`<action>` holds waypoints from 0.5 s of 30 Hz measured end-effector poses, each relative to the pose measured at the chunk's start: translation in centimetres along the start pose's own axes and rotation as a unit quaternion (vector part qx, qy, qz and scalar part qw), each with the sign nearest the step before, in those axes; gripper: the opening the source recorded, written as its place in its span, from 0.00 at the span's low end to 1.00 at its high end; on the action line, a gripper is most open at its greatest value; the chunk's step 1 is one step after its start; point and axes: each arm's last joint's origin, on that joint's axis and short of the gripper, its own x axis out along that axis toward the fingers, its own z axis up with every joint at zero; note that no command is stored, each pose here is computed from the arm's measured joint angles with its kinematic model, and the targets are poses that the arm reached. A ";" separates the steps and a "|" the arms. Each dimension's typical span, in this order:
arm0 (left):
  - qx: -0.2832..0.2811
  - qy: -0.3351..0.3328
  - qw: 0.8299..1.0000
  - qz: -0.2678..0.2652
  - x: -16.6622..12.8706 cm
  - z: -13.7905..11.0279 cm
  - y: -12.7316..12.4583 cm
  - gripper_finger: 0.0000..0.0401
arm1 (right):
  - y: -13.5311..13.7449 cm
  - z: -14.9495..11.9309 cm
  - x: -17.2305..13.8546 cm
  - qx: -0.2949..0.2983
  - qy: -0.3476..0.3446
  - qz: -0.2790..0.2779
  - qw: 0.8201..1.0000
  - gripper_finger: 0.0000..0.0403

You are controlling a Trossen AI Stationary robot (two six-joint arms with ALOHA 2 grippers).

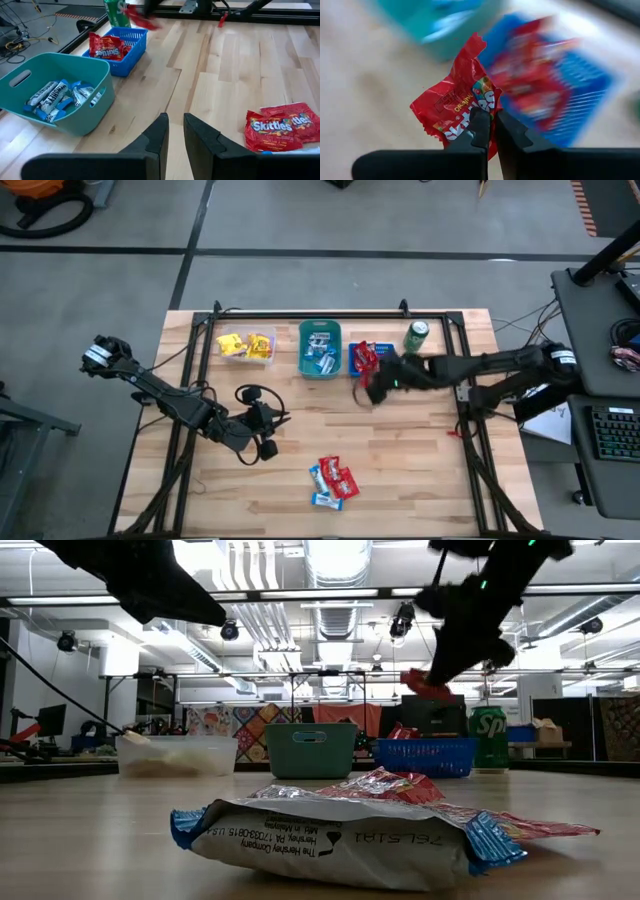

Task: Sort candy
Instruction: Put the red candy into the blue bin

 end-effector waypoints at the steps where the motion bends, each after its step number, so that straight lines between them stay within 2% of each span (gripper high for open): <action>1: 0.001 0.000 1.000 0.000 0.0 0.0 0.0 0.11 | -1.0 0.5 0.4 0.003 -0.002 -0.027 1.000 0.03; 3: 0.003 0.000 1.000 0.000 0.0 0.0 0.0 0.11 | -2.9 1.5 1.3 0.016 0.000 -0.072 0.997 0.03; 8: 0.002 -0.006 1.000 0.012 0.0 0.1 0.1 0.11 | -6.2 3.3 2.7 0.028 0.005 -0.120 0.992 0.03; 15: 0.000 -0.007 1.000 0.016 0.1 0.2 0.3 0.11 | -6.8 3.1 3.9 0.001 0.033 -0.123 0.992 0.08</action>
